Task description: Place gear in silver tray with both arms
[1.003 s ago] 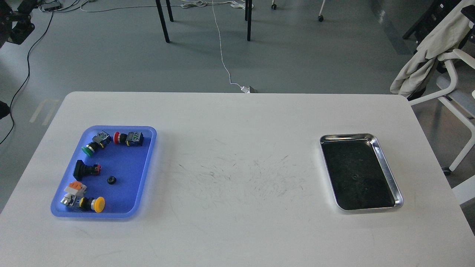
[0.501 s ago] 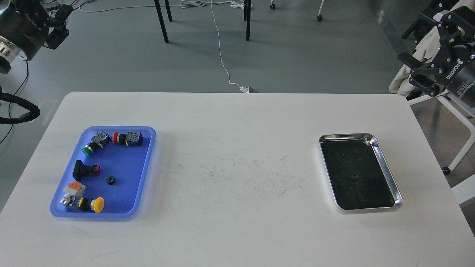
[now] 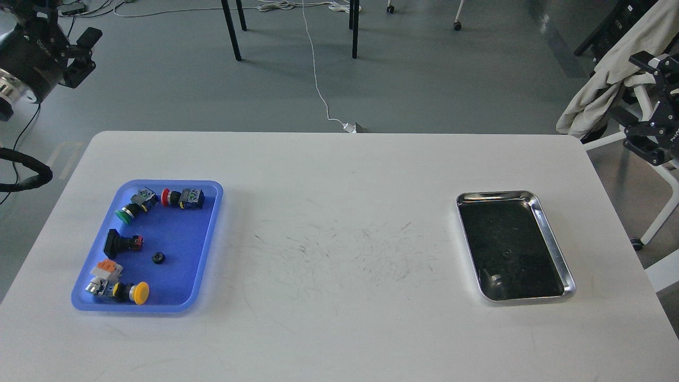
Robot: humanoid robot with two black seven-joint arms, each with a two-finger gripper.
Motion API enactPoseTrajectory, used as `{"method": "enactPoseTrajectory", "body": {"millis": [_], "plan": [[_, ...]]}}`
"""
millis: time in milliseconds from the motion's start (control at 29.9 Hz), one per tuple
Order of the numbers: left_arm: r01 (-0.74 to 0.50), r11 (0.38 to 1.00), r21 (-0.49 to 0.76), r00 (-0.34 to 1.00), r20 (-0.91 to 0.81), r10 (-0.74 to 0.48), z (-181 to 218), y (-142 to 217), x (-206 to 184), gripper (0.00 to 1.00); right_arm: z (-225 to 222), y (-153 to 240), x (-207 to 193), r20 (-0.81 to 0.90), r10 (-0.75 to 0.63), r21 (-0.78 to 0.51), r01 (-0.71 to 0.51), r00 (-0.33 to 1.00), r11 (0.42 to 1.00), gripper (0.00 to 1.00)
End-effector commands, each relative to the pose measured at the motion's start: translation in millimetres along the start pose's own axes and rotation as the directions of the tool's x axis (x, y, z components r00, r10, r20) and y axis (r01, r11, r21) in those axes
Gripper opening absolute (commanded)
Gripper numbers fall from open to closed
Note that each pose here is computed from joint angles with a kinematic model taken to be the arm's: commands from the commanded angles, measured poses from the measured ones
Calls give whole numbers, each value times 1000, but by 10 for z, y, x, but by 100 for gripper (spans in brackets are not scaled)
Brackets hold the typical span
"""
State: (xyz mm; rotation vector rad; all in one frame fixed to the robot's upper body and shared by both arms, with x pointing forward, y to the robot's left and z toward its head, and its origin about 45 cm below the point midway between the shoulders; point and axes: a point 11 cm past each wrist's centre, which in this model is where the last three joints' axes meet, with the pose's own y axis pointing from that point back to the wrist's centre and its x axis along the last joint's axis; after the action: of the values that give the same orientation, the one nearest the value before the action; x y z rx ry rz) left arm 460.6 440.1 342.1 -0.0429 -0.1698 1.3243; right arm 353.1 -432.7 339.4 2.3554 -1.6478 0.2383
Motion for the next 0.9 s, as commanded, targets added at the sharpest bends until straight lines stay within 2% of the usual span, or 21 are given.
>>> {"method": "enactPoseTrajectory", "body": {"millis": [0, 100, 301, 501, 602, 702, 869], "plan": [[-1, 1000, 3, 1000, 4, 1, -5, 11, 11, 98, 46, 97, 80, -108, -27, -135, 12, 994, 991, 99], [-1, 1000, -3, 1000, 3, 1, 20, -1, 11, 98, 147, 153, 72, -110, -63, -288, 29, 992, 957, 99], [-1, 1000, -9, 1000, 3, 1, 41, -23, -1, 98, -163, 38, 207, -167, -57, -325, 0, 984, 946, 99], [-2, 1000, -6, 1000, 4, 2, 31, -13, 3, 98, -308, -79, 126, -158, -58, -250, 17, 986, 968, 99], [-2, 1000, -6, 1000, 4, 2, 31, -13, 3, 98, -441, -104, 90, -139, -58, -140, 39, 989, 989, 99], [-3, 1000, -11, 1000, 6, 3, 52, -24, 3, 98, -606, -128, 82, -82, -60, -37, 57, 995, 998, 99], [-3, 1000, -15, 1000, 5, 3, 63, -39, -7, 98, -629, -98, 93, 44, -38, 65, 35, 998, 997, 99]]}}
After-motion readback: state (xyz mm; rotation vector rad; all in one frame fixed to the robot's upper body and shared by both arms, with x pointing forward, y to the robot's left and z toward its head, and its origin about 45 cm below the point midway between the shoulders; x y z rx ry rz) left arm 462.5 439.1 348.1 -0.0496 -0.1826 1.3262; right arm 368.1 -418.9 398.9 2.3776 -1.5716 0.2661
